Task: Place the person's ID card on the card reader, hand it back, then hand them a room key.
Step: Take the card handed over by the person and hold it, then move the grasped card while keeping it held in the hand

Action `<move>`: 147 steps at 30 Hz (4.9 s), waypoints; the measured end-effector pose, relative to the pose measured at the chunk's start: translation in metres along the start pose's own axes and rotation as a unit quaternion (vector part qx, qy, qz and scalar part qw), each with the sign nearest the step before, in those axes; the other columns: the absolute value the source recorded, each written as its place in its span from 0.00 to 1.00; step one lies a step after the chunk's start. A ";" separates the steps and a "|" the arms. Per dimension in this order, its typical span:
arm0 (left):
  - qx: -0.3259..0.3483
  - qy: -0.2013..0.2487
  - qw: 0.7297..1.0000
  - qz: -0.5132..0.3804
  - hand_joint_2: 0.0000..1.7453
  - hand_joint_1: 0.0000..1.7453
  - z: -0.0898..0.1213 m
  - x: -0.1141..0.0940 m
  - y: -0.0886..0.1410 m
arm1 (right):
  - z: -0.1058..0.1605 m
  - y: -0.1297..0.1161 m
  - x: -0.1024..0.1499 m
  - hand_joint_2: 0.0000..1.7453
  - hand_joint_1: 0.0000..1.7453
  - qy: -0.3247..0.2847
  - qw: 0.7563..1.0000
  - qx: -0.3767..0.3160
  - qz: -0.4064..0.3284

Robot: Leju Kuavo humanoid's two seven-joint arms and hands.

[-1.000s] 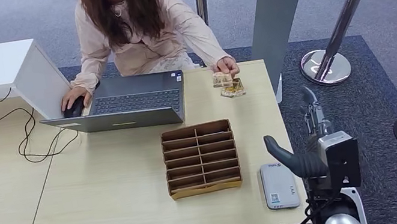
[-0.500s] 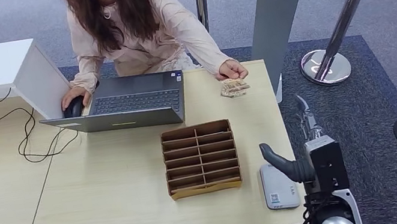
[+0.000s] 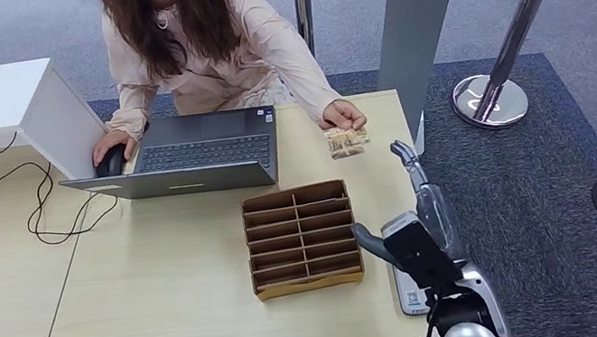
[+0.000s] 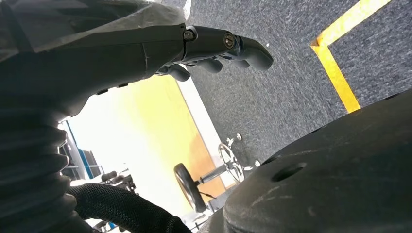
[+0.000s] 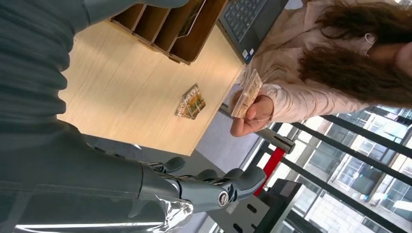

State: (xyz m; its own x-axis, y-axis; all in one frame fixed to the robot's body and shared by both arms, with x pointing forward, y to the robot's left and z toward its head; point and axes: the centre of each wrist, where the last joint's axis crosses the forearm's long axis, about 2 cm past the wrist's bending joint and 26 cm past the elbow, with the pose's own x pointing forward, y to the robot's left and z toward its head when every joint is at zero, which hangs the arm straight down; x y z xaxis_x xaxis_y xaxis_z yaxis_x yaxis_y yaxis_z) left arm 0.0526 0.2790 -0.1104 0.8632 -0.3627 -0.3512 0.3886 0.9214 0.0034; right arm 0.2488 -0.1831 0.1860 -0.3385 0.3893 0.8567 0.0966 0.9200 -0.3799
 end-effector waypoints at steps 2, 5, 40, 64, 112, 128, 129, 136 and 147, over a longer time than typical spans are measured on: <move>0.001 0.000 1.000 -0.002 0.00 0.00 0.000 0.001 0.000 | -0.004 0.004 0.001 1.00 0.00 -0.002 1.000 0.003 0.013; 0.003 0.000 1.000 -0.003 0.00 0.00 0.001 0.001 -0.001 | -0.009 0.009 0.003 1.00 0.00 -0.003 1.000 0.008 0.021; 0.018 0.002 1.000 -0.010 0.00 0.00 0.003 0.005 -0.005 | -0.061 0.046 0.004 1.00 0.00 -0.001 0.997 -0.017 0.077; 0.023 0.003 1.000 -0.015 0.00 0.00 0.004 0.008 -0.007 | -0.066 0.074 0.014 1.00 0.99 -0.005 0.997 0.006 0.073; 0.018 0.005 1.000 -0.001 0.00 0.00 0.003 0.005 -0.006 | -0.046 0.033 0.045 1.00 0.85 -0.091 0.992 -0.081 0.014; 0.011 0.007 1.000 0.014 0.00 0.00 0.002 0.003 -0.006 | -0.008 -0.022 0.009 1.00 0.84 -0.030 0.986 -0.149 0.065; 0.010 0.008 1.000 0.016 0.00 0.00 0.001 0.003 -0.006 | -0.005 -0.024 0.005 1.00 0.84 -0.023 0.986 -0.150 0.073; 0.007 0.010 1.000 0.025 0.00 0.00 0.001 0.001 -0.006 | 0.015 -0.035 -0.022 1.00 0.84 0.025 0.981 -0.151 0.118; 0.005 0.009 0.999 0.032 0.00 0.00 0.000 0.000 -0.007 | 0.040 -0.035 -0.065 1.00 0.86 0.116 0.974 -0.118 0.157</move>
State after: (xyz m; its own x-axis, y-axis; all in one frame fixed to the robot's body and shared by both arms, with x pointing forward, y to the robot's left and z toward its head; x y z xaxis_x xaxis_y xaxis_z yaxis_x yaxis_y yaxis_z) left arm 0.0505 0.2728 -0.1105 0.8802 -0.3013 -0.3667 0.3366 0.9410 0.0347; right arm 0.2298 -0.2421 0.1292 -0.0393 0.6280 0.7773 0.3829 0.7280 -0.5687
